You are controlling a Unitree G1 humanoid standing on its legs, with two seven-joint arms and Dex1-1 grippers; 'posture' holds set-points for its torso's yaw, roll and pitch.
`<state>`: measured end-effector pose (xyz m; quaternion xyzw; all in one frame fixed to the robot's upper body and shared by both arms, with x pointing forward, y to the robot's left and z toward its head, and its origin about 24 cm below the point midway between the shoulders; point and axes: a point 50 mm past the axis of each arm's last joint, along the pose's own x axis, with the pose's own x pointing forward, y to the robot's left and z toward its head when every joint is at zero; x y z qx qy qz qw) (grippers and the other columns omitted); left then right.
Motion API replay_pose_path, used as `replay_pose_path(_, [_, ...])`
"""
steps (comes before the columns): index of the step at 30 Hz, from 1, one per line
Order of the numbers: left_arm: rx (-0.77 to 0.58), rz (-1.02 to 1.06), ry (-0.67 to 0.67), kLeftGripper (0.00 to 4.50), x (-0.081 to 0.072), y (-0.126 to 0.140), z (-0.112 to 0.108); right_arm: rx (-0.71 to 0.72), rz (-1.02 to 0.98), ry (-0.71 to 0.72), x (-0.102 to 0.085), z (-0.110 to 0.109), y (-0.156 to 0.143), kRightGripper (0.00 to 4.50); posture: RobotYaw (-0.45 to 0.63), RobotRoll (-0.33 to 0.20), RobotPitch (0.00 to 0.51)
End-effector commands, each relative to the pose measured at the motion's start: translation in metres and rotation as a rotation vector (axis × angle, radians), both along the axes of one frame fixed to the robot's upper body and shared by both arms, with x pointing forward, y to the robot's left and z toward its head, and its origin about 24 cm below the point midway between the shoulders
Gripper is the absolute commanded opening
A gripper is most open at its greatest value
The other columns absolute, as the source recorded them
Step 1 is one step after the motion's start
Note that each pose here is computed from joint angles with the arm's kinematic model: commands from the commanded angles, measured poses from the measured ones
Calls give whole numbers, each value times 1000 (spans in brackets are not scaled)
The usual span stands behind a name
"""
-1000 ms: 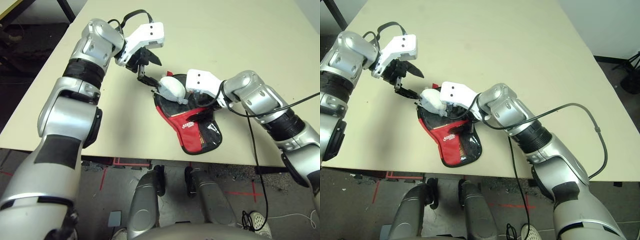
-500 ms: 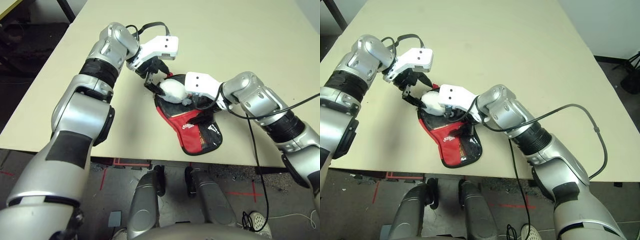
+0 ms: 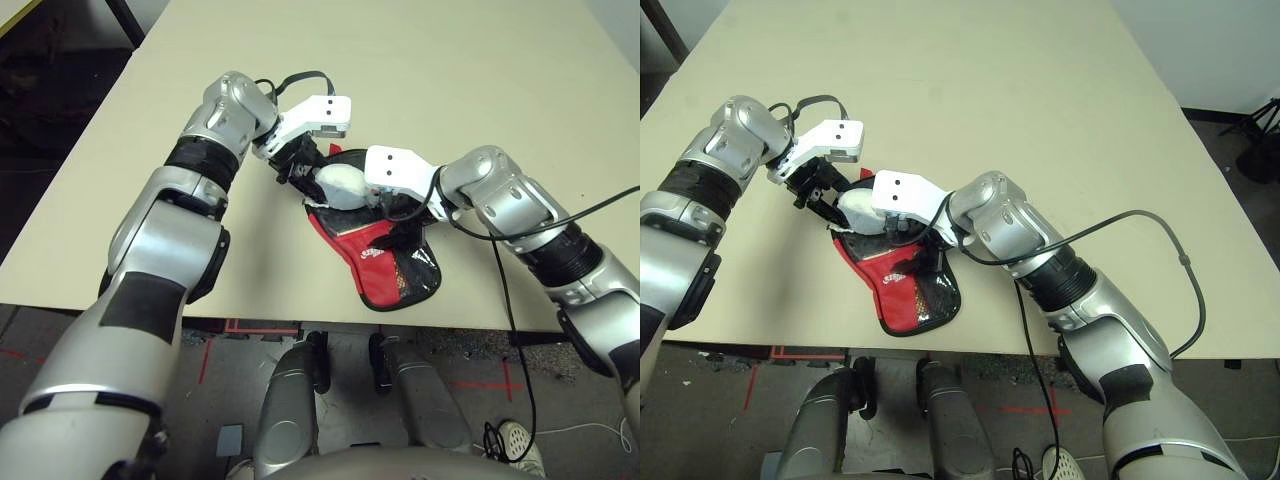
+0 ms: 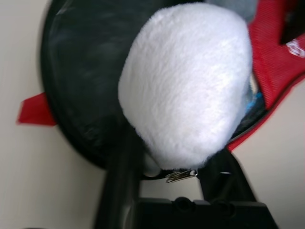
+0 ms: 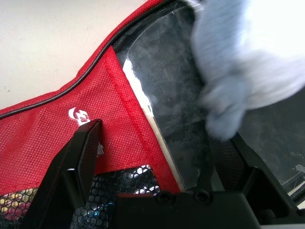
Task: Store the ping-pong paddle in its case and zip it.
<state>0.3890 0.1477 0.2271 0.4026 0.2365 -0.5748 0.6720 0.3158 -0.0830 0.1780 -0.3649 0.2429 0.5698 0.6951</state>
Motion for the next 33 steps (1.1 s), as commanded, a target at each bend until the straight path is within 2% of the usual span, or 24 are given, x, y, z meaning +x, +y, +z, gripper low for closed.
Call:
replay_pose_path(1, [-32, 109, -8, 514, 3, 16, -3, -49, -6, 93, -6, -26, -3, 4500, -106, 0, 263])
replay_pose_path(2, [-37, 131, -13, 405, 4, 19, -3, -51, -5, 96, -6, -26, -3, 4500, -105, 0, 264])
replay_pose_path(9, [-74, 291, -81, 394, 11, 31, -12, -56, 6, 121, -13, -31, -4, 4500, -105, 0, 283])
replay_pose_path(15, [-117, 409, -186, 394, 20, 23, -30, -55, 13, 138, -17, -34, -3, 4500, -113, 0, 296])
replay_pose_path(20, [-159, 500, -321, 394, 29, 11, -34, -54, 18, 147, -20, -35, -1, 4500, -124, 0, 312])
replay_pose_path(22, [-169, 521, -384, 394, 32, 5, -33, -52, 19, 151, -21, -34, 0, 4500, -137, 0, 322])
replay_pose_path(26, [-273, 530, -510, 393, 36, -30, -30, -41, 16, 161, -24, -36, 2, 4500, -159, 0, 333])
replay_pose_path(33, [-402, 475, -530, 393, 32, -81, -32, -31, 10, 173, -29, -38, 4, 4500, -185, 0, 342])
